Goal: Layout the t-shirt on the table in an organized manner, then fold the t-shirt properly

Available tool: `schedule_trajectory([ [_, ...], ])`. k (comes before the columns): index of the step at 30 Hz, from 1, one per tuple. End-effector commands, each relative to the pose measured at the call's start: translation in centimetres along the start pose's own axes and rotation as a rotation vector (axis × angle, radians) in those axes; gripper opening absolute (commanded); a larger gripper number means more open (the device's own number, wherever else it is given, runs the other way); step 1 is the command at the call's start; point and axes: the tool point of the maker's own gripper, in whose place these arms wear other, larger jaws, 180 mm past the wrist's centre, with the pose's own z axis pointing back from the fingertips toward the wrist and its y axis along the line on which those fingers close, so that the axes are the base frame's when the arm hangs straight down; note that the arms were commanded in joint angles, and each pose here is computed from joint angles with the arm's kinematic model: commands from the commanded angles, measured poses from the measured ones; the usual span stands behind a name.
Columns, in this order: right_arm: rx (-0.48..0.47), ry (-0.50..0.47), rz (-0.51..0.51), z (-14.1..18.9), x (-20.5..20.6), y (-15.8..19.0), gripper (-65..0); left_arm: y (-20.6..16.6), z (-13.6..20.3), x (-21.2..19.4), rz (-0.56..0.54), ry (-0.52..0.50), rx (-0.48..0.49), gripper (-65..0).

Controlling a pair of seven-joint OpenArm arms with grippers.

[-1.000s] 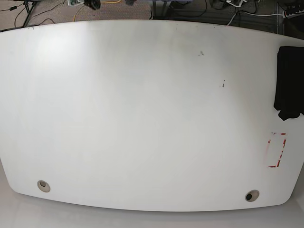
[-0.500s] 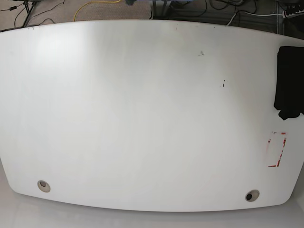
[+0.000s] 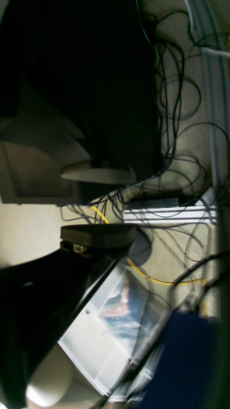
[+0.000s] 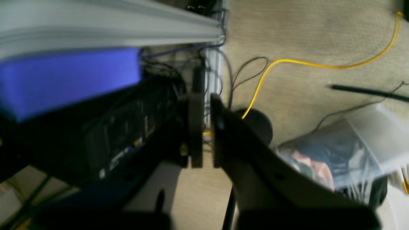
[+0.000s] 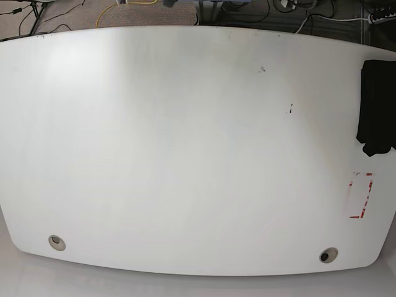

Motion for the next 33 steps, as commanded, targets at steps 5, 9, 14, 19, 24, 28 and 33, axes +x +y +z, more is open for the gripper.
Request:
schedule_trajectory([
  [5,-0.072,0.071,0.069,-1.7,-0.4,-1.8,-61.5,0.5,-1.9,0.6,0.050,0.038,0.002,-45.3],
  [9,-0.077,0.075,0.052,-3.1,0.4,-1.8,-61.5,1.4,-2.8,1.5,0.077,0.054,0.048,-45.0],
  [14,-0.076,0.089,0.026,-4.7,1.5,-2.1,-61.0,2.4,-3.8,2.7,0.105,0.069,0.104,-44.9],
  [19,-0.070,0.115,-0.007,-6.1,2.3,-2.1,-60.9,3.1,-4.5,5.0,0.114,0.054,0.140,-44.7],
  [24,-0.120,0.124,-0.015,-6.6,2.7,-2.9,-60.9,3.0,-4.8,5.7,0.113,0.061,0.141,-44.7],
  [28,-0.145,0.138,0.026,-6.7,2.8,-3.3,-60.9,3.0,-4.9,5.5,0.078,0.081,0.140,-44.7],
  [33,-0.131,0.145,0.059,-7.4,3.0,-2.1,-60.9,2.7,-5.0,5.4,0.054,0.092,0.135,-44.7],
])
